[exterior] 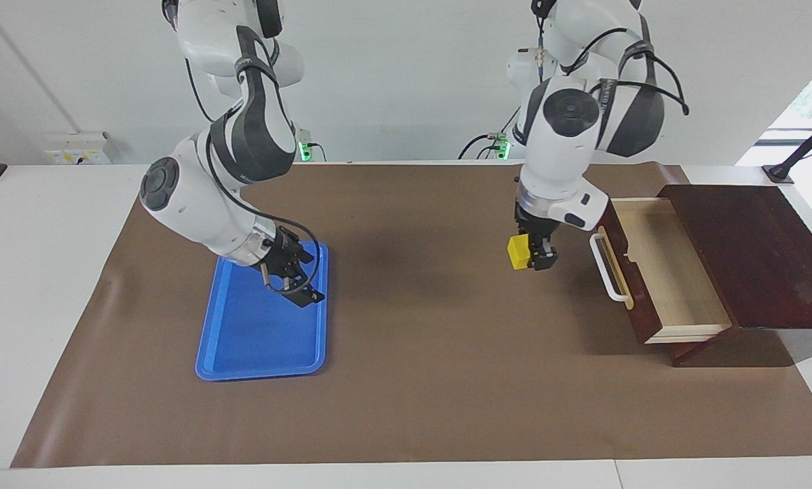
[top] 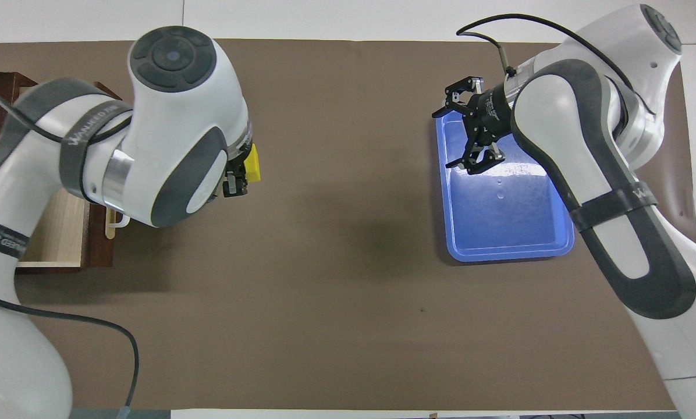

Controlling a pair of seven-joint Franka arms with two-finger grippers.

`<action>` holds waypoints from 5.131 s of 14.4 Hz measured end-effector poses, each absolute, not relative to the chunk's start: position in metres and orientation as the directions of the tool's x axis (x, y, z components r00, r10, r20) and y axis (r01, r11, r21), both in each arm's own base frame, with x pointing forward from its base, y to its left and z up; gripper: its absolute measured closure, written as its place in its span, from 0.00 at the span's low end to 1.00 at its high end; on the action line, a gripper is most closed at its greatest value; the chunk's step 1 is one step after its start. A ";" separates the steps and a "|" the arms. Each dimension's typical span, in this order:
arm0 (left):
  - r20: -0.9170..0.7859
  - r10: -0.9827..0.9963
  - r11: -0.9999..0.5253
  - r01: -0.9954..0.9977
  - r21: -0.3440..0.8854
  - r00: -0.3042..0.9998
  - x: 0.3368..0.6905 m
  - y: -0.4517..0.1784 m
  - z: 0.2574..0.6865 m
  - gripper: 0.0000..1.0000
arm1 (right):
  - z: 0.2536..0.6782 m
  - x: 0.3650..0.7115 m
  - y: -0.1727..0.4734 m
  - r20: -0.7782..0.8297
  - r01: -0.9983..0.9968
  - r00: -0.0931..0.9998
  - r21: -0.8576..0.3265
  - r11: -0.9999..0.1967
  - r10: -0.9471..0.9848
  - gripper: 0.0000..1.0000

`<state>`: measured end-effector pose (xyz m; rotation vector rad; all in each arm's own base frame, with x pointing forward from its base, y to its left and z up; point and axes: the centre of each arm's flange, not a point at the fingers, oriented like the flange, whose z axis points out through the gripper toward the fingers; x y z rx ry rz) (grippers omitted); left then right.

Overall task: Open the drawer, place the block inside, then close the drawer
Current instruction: 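Carry the cube into the open drawer with the left gripper while the right gripper withdraws, then release the yellow cube inside the drawer with the left gripper, then push the drawer shut with the left gripper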

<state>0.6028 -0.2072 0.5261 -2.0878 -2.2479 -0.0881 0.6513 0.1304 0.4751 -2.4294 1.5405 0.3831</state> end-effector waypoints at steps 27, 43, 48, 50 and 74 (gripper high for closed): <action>0.040 0.991 -0.126 0.992 -0.019 0.127 0.572 0.042 0.433 0.43 | 0.590 0.559 0.007 -0.114 -0.047 0.992 0.005 -0.999 -0.048 0.00; 0.007 0.992 -0.129 0.992 0.017 0.128 0.593 0.019 0.506 0.00 | 0.589 0.556 0.000 -0.114 -0.041 0.992 0.032 -0.999 -0.044 0.00; -0.003 0.988 -0.157 0.988 -0.006 0.157 0.603 -0.069 0.489 0.00 | 0.588 0.556 0.000 -0.118 -0.040 0.992 0.033 -0.999 -0.044 0.00; -0.003 0.986 -0.167 0.986 -0.018 0.167 0.600 -0.083 0.468 0.00 | 0.588 0.556 0.000 -0.118 -0.040 0.992 0.033 -0.999 -0.044 0.00; 0.073 0.994 -0.082 0.996 0.021 0.081 0.602 0.063 0.453 0.00 | 0.584 0.553 0.000 -0.127 -0.040 0.991 0.032 -0.999 -0.044 0.00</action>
